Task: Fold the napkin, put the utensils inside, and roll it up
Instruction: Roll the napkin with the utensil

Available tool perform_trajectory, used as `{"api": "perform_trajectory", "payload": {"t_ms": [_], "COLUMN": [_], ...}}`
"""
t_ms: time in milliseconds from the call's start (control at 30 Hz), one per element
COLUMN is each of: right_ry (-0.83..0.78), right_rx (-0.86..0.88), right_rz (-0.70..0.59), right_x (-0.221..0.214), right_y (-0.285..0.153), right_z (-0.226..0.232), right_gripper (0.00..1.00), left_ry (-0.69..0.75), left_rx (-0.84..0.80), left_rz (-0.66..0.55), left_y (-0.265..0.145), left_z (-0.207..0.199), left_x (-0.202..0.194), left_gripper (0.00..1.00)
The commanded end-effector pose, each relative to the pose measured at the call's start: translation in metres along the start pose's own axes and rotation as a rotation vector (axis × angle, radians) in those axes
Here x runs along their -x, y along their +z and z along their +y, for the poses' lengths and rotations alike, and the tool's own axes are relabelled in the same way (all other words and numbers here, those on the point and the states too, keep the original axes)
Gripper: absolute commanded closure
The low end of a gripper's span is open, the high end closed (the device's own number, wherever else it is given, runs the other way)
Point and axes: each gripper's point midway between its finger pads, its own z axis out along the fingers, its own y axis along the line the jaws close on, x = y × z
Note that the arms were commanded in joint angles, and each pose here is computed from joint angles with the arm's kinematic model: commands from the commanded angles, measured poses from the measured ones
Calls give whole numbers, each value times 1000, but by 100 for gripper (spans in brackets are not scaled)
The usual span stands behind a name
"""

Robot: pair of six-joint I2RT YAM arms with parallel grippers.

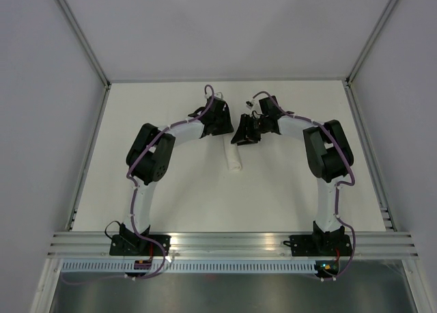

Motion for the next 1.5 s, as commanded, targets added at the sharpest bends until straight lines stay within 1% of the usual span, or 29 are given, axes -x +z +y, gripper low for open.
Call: {"api": "perform_trajectory", "payload": {"t_ms": [0,100,467,700,967,1133,1467], "right_ry": [-8,-13,-32,-38,-83,-96,-96], "right_rx": [6,-2,-37,-49,-20,-3,-2], "right_rz": [-11,-11,-17,-3,-36,-48,-56], "right_x": [9,9,11,6,21,29,32], "right_y": [-11,-10,-8,-4,-13,-17,-22], "right_z": [14,10,2,-4,12,21,21], "right_gripper": [53,53,54,54,54,54,53], "left_ry": [50,55,65,83,101,96,66], "left_rx": [-16,-50,-93,-124,-158,-149,-131], "left_rz": [9,5,-26,-65,-116,-130,-151], "left_y": [-5,-10,-25,-36,-55,-63,-72], "left_z": [-6,-14,-25,-34,-46,-43,-21], "left_x": [4,9,19,33,55,63,66], "left_gripper": [46,46,42,39,37,37,37]}}
